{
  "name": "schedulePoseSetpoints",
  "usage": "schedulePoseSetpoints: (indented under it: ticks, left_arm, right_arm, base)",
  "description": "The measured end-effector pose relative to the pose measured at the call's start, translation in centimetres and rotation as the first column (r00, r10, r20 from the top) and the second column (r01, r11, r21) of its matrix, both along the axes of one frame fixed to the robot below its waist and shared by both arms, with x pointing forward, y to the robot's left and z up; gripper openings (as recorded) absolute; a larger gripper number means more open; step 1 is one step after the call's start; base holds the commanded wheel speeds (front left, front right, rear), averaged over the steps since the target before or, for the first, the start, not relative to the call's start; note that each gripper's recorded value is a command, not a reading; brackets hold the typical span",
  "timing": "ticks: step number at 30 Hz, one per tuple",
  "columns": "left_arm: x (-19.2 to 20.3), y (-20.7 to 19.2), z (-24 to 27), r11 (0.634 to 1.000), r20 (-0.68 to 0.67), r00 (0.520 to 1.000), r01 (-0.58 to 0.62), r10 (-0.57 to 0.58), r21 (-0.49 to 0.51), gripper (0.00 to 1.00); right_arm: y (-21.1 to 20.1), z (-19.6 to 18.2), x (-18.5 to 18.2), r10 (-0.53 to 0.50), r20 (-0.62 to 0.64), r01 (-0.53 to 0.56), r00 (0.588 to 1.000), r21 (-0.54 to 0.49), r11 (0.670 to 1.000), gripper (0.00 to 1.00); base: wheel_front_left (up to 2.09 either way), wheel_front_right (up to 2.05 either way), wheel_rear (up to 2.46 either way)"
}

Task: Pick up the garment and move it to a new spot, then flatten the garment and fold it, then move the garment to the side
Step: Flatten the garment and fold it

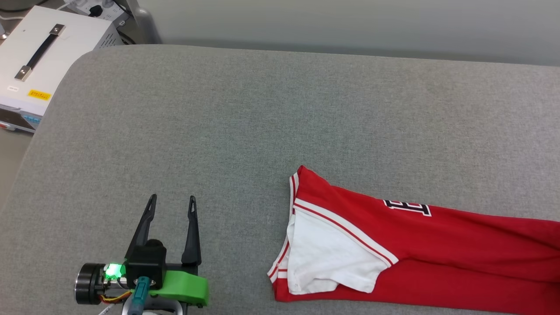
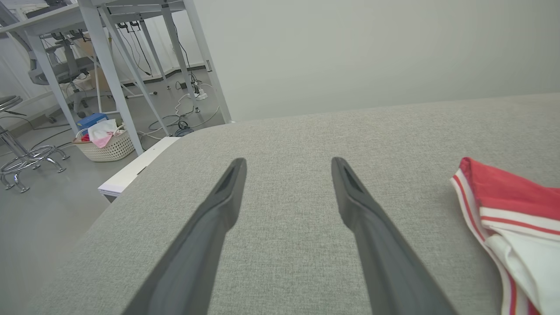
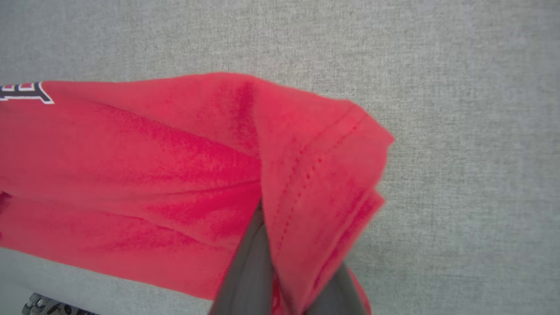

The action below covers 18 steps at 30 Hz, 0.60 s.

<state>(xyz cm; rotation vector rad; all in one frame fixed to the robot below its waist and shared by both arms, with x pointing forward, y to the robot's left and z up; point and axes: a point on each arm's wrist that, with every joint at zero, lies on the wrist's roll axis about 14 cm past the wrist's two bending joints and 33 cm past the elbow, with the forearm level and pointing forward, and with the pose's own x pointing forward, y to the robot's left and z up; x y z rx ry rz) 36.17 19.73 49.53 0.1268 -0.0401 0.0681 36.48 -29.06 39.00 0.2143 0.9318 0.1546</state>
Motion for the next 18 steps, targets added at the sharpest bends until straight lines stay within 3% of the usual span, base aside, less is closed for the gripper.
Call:
schedulePoseSetpoints:
  ticks: [5, 8, 18]
  left_arm:
    - [-0.2, -0.2, 0.1, 1.0, 0.002, 1.0, 0.007, -0.007, -0.002, 1.0]
    - [-0.3, -0.3, 0.2, 1.0, 0.005, 1.0, 0.015, -0.015, -0.001, 1.0]
    - [-0.7, -0.5, -0.1, 1.0, -0.004, 1.0, 0.019, -0.019, -0.01, 1.0]
  right_arm:
    - [1.8, 2.7, 1.0, -0.015, 0.075, 0.006, 0.997, 0.116, 0.993, 0.0]
    - [4.3, 4.2, 1.1, 0.028, 0.111, -0.049, 0.993, 0.186, 0.981, 0.0]
    - [13.0, 7.6, 0.4, 0.215, 0.182, -0.268, 0.959, 0.355, 0.895, 0.0]
  base:
    - [0.0, 0.0, 0.0]
    - [0.0, 0.0, 0.0]
    - [0.0, 0.0, 0.0]
